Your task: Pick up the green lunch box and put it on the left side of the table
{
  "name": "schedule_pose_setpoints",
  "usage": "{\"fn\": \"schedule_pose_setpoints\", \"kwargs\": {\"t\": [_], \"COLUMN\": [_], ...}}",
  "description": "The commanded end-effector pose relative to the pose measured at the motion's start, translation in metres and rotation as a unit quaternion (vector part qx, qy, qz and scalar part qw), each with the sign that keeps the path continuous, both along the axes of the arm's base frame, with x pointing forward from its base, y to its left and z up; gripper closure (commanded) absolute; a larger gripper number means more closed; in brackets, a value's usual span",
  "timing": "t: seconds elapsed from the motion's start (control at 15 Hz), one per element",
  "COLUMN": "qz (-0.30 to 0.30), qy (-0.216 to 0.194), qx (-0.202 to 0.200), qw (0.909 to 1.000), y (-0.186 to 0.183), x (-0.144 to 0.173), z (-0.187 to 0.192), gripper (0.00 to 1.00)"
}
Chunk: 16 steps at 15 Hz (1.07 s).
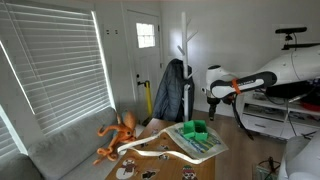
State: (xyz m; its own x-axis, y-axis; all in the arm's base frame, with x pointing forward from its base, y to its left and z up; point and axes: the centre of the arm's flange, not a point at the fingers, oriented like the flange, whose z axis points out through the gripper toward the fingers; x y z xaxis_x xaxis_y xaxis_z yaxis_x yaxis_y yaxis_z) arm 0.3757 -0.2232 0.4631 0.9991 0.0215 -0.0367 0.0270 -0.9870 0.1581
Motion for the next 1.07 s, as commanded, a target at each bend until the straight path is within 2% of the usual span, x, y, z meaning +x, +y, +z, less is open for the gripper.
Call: {"fn": "schedule_pose_setpoints", "kwargs": {"t": [0.0, 0.07, 0.27, 0.6, 0.8, 1.0], "qz": [-0.001, 0.007, 0.049, 0.120, 0.131, 0.110], "qy": [0.002, -0.008, -0.028, -0.035, -0.046, -0.050], "qx": [0.001, -0.005, -0.002, 0.071, 0.089, 0.085], "qw": [1.0000, 0.9999, 0.9984, 0.9896, 0.9863, 0.9890], "y": [-0.001, 0.000, -0.031, -0.056, -0.060, -0.059], "x": [0.003, 0.004, 0.012, 0.022, 0.038, 0.063], "z": [-0.001, -0.004, -0.006, -0.016, -0.019, -0.030], "gripper": [0.00, 0.00, 0.00, 0.00, 0.00, 0.00]}}
